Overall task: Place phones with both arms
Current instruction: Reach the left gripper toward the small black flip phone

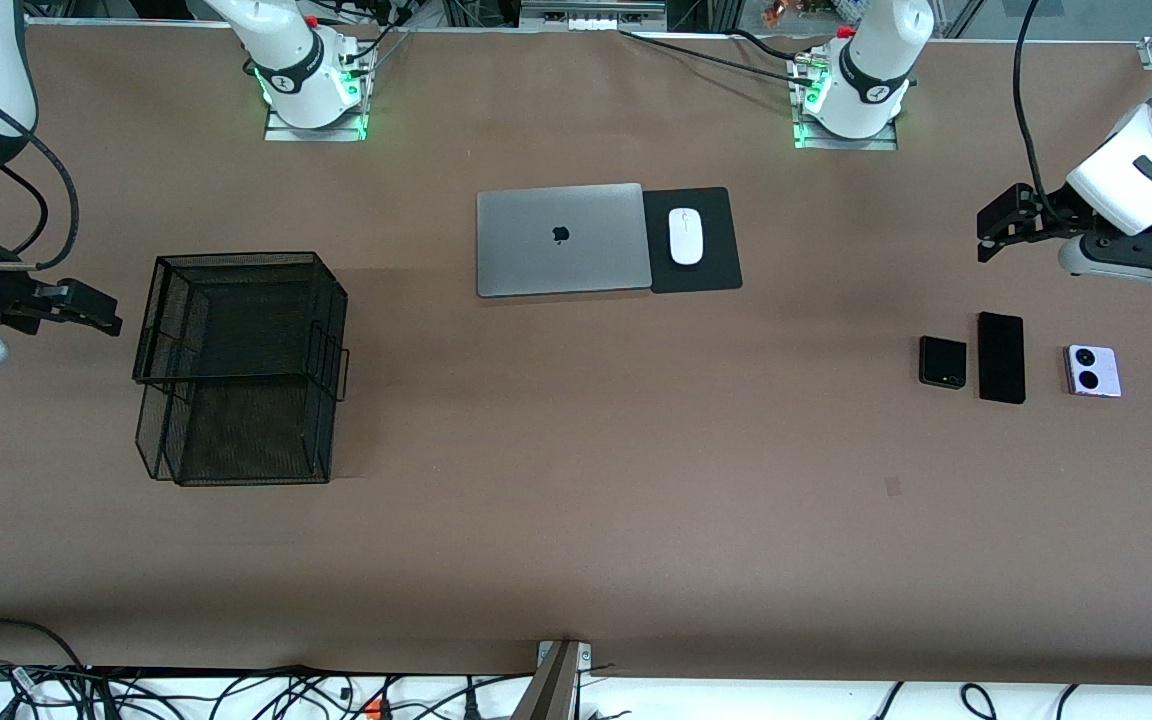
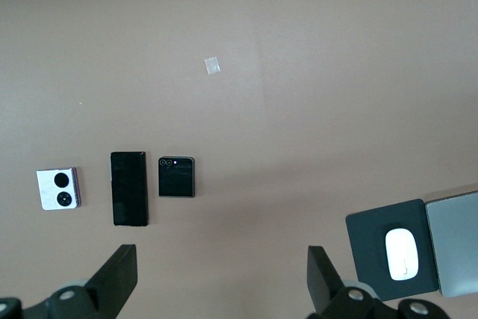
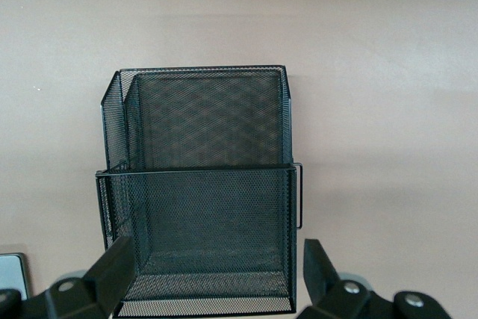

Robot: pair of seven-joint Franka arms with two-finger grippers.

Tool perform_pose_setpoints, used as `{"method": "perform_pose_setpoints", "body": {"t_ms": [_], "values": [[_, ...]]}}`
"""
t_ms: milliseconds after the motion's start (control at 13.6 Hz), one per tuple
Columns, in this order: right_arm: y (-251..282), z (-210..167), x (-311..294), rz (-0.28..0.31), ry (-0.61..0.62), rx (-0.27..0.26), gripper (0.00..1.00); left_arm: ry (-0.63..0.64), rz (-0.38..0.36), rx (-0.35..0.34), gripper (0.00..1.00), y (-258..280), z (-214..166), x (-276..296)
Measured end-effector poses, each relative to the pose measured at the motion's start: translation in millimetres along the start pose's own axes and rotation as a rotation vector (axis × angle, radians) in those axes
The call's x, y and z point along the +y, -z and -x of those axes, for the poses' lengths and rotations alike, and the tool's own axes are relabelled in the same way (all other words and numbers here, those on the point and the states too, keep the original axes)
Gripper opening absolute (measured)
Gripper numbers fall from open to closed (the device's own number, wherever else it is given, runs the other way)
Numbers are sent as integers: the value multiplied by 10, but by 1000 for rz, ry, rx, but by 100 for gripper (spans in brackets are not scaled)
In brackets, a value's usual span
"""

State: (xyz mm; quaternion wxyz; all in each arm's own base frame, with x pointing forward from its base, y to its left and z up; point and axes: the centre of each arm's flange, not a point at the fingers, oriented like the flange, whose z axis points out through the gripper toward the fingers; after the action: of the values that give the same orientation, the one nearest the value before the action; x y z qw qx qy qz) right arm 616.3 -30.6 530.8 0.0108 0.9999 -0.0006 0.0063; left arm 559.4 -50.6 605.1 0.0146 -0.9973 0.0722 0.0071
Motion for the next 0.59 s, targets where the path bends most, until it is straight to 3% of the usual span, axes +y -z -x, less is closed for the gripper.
{"method": "perform_pose_setpoints", "body": {"t_ms": [590], "values": [[13,-3,-6,0,-1,3,100,25,1,-21,100,-131,-42,-145]]}}
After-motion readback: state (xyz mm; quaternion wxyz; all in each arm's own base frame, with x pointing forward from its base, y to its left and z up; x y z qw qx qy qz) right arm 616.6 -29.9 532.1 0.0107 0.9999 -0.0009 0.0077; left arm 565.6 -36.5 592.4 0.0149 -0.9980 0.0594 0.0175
